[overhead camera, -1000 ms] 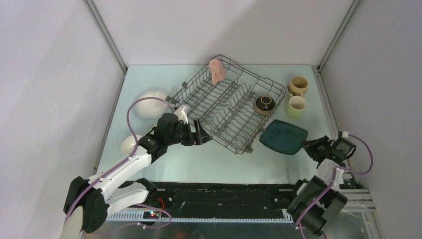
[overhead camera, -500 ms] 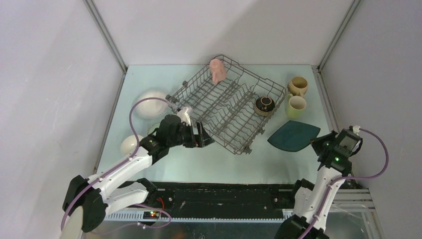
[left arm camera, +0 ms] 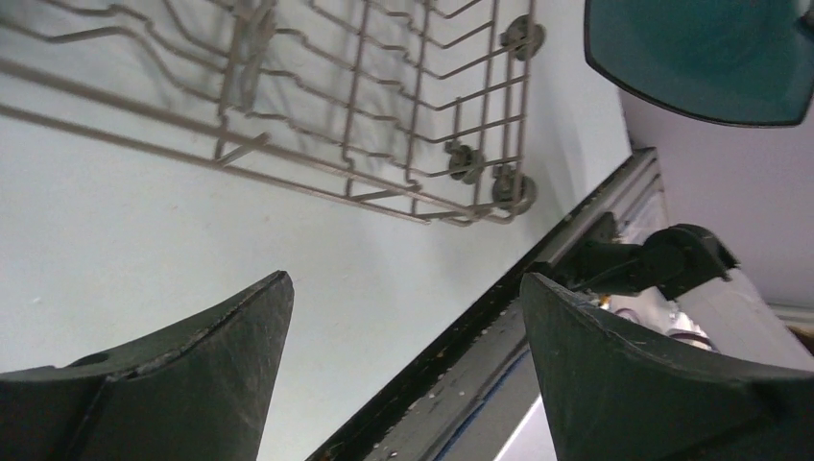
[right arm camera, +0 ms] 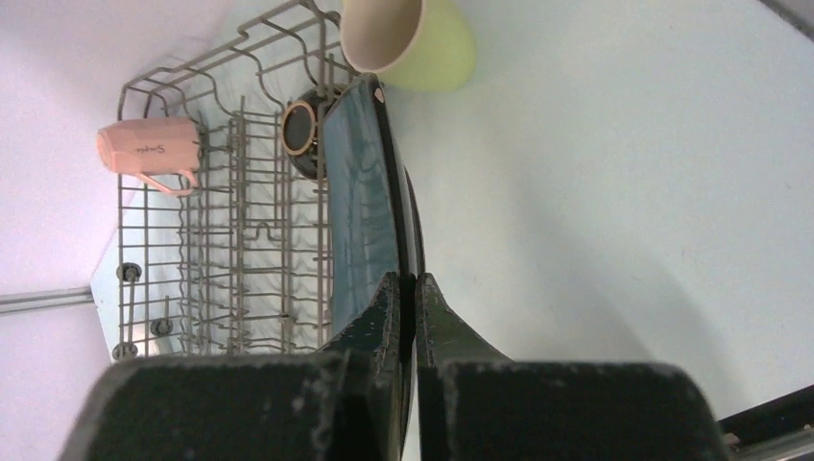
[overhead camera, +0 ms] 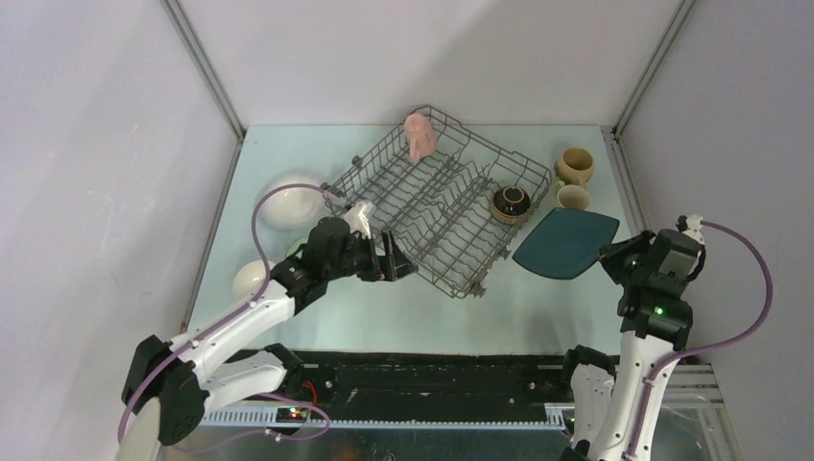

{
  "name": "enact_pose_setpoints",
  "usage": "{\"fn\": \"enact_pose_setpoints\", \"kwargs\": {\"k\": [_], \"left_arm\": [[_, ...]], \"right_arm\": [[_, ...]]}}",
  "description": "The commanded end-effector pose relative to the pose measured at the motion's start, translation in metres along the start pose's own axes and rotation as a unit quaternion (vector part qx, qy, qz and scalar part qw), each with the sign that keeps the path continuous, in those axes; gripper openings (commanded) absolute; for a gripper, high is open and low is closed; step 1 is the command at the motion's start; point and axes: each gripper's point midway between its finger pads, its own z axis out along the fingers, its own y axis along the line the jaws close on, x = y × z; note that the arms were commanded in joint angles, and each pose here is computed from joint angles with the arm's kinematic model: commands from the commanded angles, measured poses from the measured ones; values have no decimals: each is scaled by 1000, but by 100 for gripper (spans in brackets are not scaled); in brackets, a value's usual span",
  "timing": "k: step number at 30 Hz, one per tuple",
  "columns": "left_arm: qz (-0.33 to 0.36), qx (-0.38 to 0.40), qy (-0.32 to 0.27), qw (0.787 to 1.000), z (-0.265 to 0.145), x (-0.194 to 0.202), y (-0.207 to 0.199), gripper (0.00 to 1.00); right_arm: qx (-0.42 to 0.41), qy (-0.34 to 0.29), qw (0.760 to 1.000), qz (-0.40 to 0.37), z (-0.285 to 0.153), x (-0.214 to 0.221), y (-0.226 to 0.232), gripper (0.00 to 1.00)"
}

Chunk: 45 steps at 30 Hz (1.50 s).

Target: Load the mixed dishes into the dish rack

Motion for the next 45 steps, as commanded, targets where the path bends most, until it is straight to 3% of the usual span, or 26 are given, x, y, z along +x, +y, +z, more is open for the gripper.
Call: {"fn": "enact_pose_setpoints", "kwargs": {"k": [1,6,10,17,27,35,39,45], "left_arm": [[1,86,-21,996,2,-29,-48,94],[6,120,-38,992,3,-63,-80,94],[9,179,-58,982,5,-95,-117,94],[-32,290,-56,955,23,-127,-156,96],[-58,250,-60,965,49,-140,-136,95],[-77,202,-63,974,56,-141,-109,98],[-79,231,-60,968,53,-142,-117,92],[-99,322,-56,940,43,-146,-143,81]], "right_arm": [[-112,-71,991,-21,-28,-47,65,0],[-142,-78,986,-44,-38,-54,90,0],[-208,-43,975,-58,-38,-45,121,0],[-352,36,932,-82,-45,-13,186,0],[-429,89,896,-72,-49,5,227,0],[-430,88,896,-75,-50,8,230,0],[-447,117,884,-72,-51,17,236,0],[-466,132,872,-70,-53,26,248,0]]}}
